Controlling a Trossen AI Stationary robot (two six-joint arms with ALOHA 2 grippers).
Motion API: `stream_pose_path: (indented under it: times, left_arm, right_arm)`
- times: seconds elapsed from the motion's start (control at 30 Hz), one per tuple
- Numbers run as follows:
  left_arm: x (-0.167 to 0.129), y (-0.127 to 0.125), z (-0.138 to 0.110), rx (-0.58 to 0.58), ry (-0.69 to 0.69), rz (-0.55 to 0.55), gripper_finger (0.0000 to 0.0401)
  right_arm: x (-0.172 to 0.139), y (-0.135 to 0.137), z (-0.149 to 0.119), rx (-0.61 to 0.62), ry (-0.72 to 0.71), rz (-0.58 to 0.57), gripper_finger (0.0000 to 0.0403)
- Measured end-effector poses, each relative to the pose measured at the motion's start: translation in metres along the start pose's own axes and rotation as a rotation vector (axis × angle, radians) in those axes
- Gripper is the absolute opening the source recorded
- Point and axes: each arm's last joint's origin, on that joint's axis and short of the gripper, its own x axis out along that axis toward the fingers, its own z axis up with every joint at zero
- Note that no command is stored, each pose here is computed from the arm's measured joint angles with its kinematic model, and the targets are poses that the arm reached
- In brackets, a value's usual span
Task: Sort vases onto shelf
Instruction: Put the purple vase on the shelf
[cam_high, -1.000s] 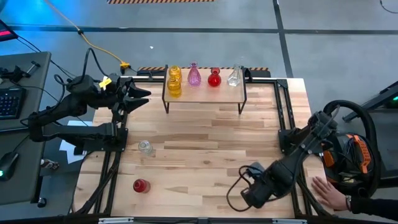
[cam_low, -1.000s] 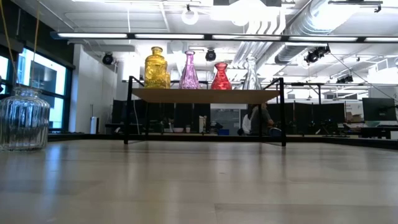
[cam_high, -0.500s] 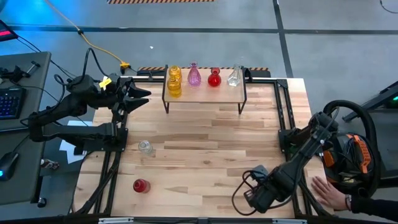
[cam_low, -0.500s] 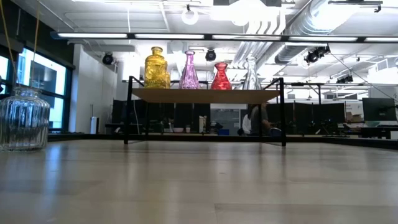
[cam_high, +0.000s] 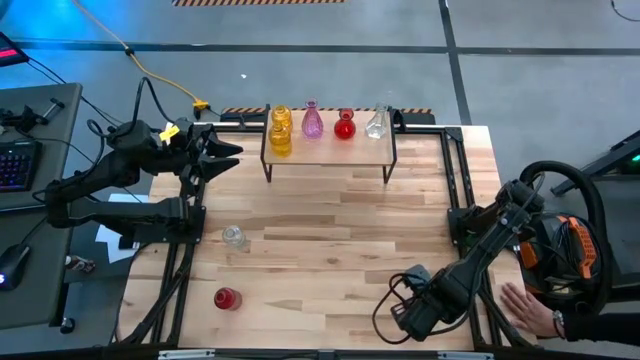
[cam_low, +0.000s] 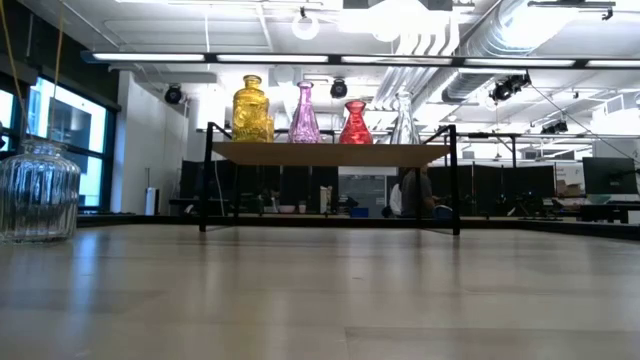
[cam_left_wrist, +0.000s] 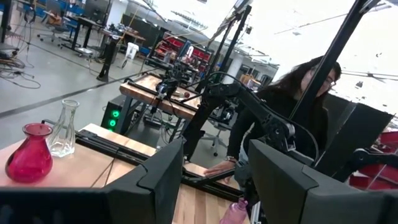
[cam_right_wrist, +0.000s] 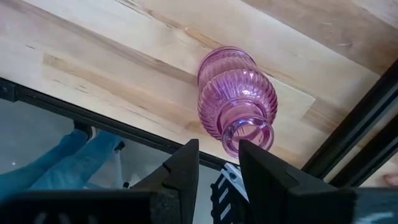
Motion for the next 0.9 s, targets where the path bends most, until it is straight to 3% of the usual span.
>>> stream_pose_path:
  times: [0.9]
  left_arm:
    - [0.000, 0.000, 0.000, 0.002, 0.000, 0.000, 0.0175]
  right_arm:
    - [0.015, 0.005, 0.000, 0.024, -0.023, -0.063, 0.0110]
